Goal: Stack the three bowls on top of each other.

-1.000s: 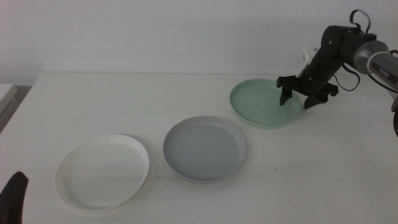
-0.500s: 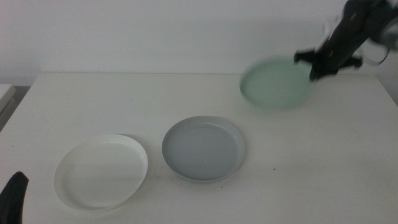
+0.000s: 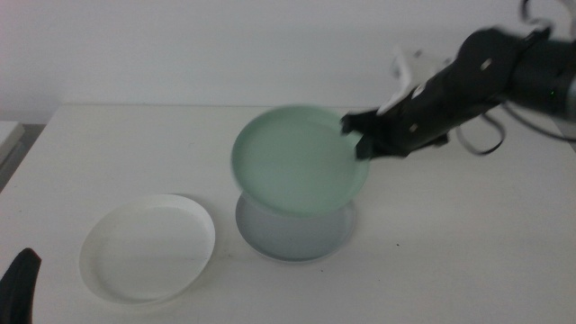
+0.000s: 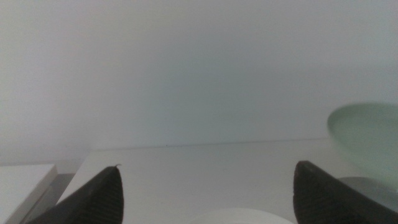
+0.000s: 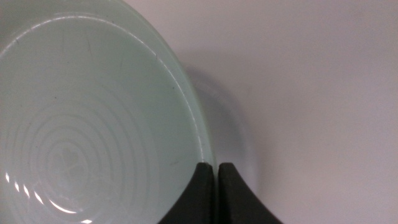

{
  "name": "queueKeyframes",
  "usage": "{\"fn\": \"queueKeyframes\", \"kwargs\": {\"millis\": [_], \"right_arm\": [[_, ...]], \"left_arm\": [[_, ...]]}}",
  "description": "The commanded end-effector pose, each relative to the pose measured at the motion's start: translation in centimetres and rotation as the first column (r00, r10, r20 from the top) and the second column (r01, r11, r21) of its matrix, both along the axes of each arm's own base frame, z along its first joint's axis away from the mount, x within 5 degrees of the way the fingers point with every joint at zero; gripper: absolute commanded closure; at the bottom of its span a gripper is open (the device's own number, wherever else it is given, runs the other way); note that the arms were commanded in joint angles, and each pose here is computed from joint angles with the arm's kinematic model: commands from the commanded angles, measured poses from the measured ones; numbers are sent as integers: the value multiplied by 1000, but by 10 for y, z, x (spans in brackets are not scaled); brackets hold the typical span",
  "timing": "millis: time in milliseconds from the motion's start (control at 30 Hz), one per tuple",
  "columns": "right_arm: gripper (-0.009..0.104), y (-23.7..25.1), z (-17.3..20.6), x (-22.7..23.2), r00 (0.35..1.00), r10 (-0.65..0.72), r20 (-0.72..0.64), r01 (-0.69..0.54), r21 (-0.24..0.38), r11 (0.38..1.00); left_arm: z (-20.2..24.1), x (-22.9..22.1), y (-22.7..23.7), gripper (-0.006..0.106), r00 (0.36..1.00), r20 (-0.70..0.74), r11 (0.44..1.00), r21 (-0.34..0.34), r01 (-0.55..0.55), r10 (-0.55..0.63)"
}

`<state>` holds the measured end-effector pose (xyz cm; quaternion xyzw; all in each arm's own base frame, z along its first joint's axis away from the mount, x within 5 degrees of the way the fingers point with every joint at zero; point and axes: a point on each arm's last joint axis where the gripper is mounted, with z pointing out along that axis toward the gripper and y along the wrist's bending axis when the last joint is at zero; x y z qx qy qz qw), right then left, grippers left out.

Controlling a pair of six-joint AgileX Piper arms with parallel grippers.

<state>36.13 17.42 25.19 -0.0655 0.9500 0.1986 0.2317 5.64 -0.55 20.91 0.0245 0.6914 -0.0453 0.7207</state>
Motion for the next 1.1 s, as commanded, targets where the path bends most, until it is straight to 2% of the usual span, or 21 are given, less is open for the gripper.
{"fn": "queueKeyframes", "kwargs": {"millis": [0,400,633,733,833,900,1000,1033,1067], "right_arm": [[97,11,-9,-3,1000,8,18,-8,9,1000],[97,20,-63,10,998,-23,-58,21,-30,999],[94,20,-67,11,998,-24,-63,22,-34,999],[79,20,-67,11,998,-24,-63,22,-34,999],[53,20,-68,11,997,-23,-67,21,-35,999],[32,19,-60,8,997,-12,-75,10,-35,999],[9,16,-29,3,996,82,-35,-84,-56,995],[3,13,-12,-1,994,111,-13,-112,-57,992],[2,10,9,-6,988,151,28,-149,-62,987]], "left_arm": [[1,0,0,7,1000,15,1000,-1,1,-1],[1,0,0,7,1000,15,1000,-1,1,-1],[1,0,0,7,1000,15,1000,-1,1,-1],[1,0,0,7,1000,15,1000,-1,1,-1],[1,0,0,7,1000,15,1000,-1,1,-1],[1,0,0,7,1000,15,1000,-1,1,-1],[1,0,0,7,1000,15,1000,-1,1,-1],[1,0,0,7,1000,15,1000,-1,1,-1],[1,0,0,7,1000,15,1000,-1,1,-1]]}}
